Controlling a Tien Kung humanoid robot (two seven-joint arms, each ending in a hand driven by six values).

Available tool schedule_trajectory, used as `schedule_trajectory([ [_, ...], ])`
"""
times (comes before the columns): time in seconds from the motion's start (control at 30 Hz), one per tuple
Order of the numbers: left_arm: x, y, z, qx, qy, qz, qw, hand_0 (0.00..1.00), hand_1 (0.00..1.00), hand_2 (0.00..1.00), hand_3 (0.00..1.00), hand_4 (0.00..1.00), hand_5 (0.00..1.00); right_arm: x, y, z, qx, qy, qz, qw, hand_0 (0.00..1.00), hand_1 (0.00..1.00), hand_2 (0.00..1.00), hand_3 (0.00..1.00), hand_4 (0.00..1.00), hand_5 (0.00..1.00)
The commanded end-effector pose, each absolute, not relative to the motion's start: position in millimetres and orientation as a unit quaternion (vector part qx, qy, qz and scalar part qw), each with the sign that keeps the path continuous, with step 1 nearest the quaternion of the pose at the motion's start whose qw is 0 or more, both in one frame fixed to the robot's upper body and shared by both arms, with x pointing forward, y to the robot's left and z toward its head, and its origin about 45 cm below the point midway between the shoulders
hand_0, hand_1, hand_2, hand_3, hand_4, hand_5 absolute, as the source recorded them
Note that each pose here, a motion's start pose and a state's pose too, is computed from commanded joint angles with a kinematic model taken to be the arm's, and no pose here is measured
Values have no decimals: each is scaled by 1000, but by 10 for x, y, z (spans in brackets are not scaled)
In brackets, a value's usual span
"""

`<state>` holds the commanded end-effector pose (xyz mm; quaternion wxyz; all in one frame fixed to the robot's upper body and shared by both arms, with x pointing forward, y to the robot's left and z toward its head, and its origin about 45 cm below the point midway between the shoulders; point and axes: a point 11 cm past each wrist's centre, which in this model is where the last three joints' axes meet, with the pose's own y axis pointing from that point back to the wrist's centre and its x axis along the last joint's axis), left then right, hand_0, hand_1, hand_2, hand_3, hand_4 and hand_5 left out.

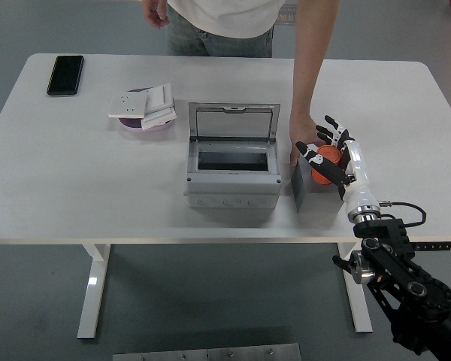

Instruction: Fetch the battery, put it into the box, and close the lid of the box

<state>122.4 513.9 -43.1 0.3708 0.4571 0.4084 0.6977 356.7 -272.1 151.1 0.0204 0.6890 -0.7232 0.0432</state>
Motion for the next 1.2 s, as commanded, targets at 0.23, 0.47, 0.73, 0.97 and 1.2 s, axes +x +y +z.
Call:
schedule_trajectory([
  [0.23, 1228, 5161, -418, 455, 407, 700, 369, 599, 747, 589, 565, 611, 122, 3595, -2689, 1689, 696, -716, 55, 11, 998, 861, 818, 922, 998, 401],
  [0.47, 1210, 5174, -418, 454, 407, 703, 367, 598, 746, 590, 565, 603, 114, 3595, -2649, 1917, 705, -705, 76, 4, 998, 861, 821, 922, 998, 477],
  [0.73, 1193, 5186, -416, 454, 408, 703, 365, 596, 744, 583, 565, 596, 107, 3588, -2601, 1967, 717, -692, 85, 17, 998, 854, 811, 910, 998, 809],
  [0.97, 1173, 5224, -400, 454, 406, 706, 361, 596, 744, 581, 563, 594, 106, 3571, -2565, 2127, 735, -663, 127, 65, 998, 806, 782, 888, 998, 823],
  [1.2, 1128, 5247, -400, 453, 407, 708, 356, 596, 744, 580, 563, 593, 106, 3567, -2682, 2348, 731, -655, 168, 91, 995, 780, 761, 828, 998, 824],
])
